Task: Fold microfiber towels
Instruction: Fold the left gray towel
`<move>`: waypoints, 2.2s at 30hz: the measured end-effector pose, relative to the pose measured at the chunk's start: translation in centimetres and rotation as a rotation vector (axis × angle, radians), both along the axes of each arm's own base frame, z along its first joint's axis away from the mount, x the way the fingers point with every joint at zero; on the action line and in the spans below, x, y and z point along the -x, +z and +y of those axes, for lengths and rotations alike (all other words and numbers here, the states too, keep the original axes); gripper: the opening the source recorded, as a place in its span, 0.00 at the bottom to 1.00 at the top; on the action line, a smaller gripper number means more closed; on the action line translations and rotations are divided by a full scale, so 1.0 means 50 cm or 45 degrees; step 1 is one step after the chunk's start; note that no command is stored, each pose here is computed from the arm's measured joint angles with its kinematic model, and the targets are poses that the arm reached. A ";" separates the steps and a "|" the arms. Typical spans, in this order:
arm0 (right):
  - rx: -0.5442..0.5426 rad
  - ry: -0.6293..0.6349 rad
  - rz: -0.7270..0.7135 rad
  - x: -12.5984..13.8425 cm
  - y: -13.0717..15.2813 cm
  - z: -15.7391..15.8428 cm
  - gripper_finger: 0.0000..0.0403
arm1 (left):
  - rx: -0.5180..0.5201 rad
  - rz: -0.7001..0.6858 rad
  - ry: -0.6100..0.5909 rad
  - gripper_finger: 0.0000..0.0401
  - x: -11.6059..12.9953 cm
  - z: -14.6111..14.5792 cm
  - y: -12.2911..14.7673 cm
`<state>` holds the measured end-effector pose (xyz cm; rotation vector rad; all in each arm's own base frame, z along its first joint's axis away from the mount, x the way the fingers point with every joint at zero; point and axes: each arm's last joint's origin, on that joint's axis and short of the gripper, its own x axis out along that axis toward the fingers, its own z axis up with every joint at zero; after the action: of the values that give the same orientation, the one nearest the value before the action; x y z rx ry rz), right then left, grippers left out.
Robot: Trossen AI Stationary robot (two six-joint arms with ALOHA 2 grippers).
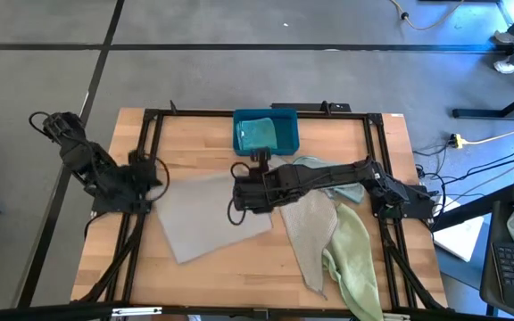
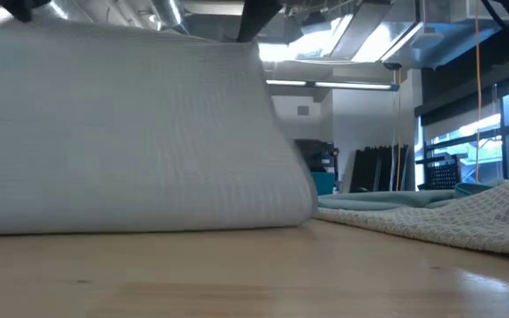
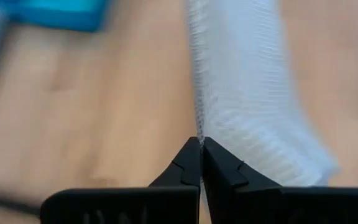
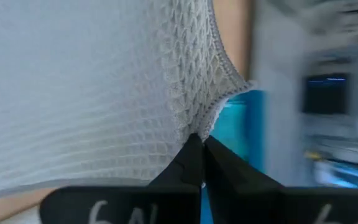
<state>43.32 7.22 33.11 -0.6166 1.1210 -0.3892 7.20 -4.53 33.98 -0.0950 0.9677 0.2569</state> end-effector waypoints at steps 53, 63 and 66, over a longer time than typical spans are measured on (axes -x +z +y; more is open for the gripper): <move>0.351 -0.154 -0.319 0.016 0.130 -0.109 0.02 | -0.288 -0.369 -0.042 0.00 0.004 0.042 0.198; 0.433 -0.036 -0.422 -0.006 0.161 -0.095 0.02 | -0.191 -0.449 -0.052 0.00 0.033 0.071 0.264; 0.351 0.000 -0.366 0.007 0.145 -0.068 0.02 | -0.098 -0.345 -0.061 0.00 0.006 0.051 0.233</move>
<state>42.99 3.81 40.35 -0.7754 0.7981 -0.6183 6.88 -1.96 45.61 -0.0344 0.6890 0.2300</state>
